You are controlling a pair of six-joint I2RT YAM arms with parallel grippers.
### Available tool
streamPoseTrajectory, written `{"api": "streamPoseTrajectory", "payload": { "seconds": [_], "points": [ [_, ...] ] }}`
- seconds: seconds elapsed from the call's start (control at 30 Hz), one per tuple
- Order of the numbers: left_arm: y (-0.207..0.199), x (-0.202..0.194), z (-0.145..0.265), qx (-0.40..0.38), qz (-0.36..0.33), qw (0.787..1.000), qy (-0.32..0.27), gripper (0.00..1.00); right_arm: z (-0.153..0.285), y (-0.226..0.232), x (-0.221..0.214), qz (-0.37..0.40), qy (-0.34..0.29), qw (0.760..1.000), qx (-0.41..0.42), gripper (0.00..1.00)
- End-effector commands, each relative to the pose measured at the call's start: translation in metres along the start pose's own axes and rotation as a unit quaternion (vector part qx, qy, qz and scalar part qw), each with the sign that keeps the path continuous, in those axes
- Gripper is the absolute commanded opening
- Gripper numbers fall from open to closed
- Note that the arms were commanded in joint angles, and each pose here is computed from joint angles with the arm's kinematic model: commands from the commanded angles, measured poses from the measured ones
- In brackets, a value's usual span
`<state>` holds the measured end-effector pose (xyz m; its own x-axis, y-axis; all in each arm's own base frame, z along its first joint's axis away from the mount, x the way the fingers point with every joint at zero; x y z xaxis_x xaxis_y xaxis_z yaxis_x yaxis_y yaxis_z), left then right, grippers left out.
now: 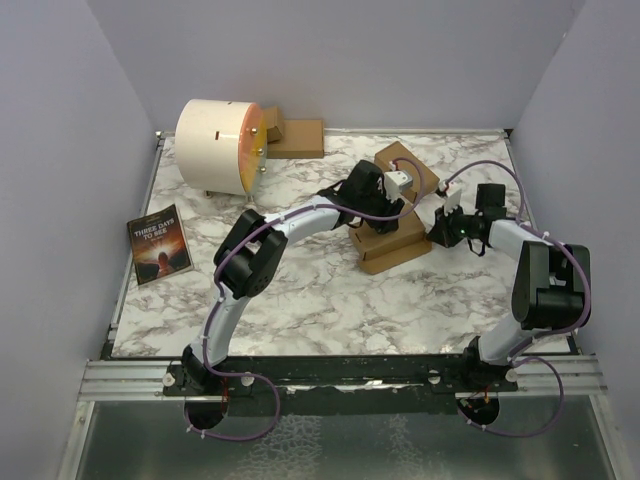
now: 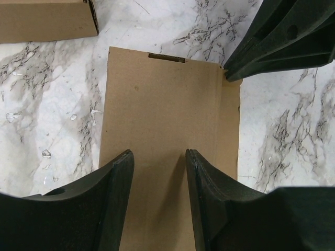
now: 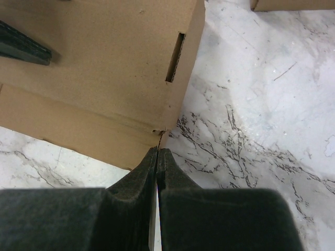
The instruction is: Fold the paper box
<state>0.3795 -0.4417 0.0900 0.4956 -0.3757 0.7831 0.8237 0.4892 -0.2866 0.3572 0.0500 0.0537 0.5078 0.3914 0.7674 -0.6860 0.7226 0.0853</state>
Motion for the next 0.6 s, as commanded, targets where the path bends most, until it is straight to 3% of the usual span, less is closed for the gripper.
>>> {"api": "streamPoseTrajectory", "payload": {
  "seconds": [0.0,0.57],
  "points": [
    [0.008,-0.062,-0.007,-0.001,0.036,0.995,0.098,0.48,0.000,0.002,0.015,0.047,-0.013,0.999,-0.007,0.01],
    [0.003,-0.076,-0.010,-0.022,0.031,0.992,0.122,0.48,0.003,-0.017,0.042,0.054,-0.021,0.997,-0.041,0.01]
  ]
}}
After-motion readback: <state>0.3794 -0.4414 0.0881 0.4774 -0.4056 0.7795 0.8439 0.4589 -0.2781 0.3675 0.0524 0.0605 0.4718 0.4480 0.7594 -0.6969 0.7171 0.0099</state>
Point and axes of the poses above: each gripper's point midway between its finger pads, its own z axis back along the fingers, its own y axis along the line the jaws close on, x = y × z, the point moved 1 cm from there along z, back along the fingers, and after that the axes turned 5 degrees about z, right-handed, at the moved point
